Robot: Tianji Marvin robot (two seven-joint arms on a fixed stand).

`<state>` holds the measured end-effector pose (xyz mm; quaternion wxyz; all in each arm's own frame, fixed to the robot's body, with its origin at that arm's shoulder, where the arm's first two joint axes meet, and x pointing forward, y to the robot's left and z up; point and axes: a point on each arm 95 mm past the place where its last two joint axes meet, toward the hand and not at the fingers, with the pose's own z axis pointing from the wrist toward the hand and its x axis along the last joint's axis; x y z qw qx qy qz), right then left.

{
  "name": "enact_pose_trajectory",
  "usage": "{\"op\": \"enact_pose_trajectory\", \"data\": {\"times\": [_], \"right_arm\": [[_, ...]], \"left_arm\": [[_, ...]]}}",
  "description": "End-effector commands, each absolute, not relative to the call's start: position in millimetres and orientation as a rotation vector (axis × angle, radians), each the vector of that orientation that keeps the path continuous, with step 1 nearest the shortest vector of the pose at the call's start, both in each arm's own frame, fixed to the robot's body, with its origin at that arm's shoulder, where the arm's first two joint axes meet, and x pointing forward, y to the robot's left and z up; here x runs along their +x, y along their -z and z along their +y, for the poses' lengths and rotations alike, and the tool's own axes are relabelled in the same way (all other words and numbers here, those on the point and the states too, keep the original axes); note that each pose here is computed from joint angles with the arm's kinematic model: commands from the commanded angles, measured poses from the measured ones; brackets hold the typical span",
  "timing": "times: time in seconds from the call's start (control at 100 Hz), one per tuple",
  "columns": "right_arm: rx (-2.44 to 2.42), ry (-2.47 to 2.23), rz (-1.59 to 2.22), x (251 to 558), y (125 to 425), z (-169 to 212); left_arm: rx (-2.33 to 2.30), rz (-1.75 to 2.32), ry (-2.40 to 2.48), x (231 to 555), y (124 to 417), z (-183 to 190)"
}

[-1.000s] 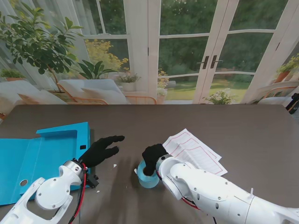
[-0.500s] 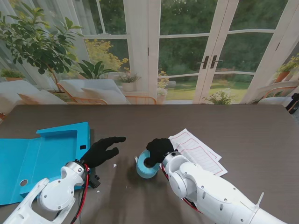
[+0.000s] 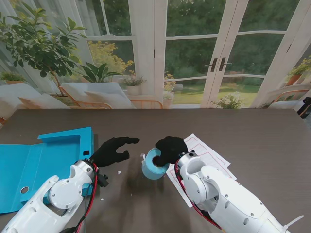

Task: Peel a label from the label roll, stick it on the side of the file box and file the documents

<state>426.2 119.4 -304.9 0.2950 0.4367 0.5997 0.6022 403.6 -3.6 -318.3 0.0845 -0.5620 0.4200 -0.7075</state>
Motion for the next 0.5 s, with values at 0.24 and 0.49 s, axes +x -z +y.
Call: {"op": "enact_pose_trajectory", "data": {"times": [0.24,0.49], "right_arm": [[1.147,-1.698,1.567,414.8,287.0,129.9],[1.173,-1.719,1.56,411.9,285.3,132.0]], "left_arm": [[-1.67,1.439,2.114,400.5,308.5,-10.9],[-1.674,1.443,2.172,401.3,308.7,-17.2]]}}
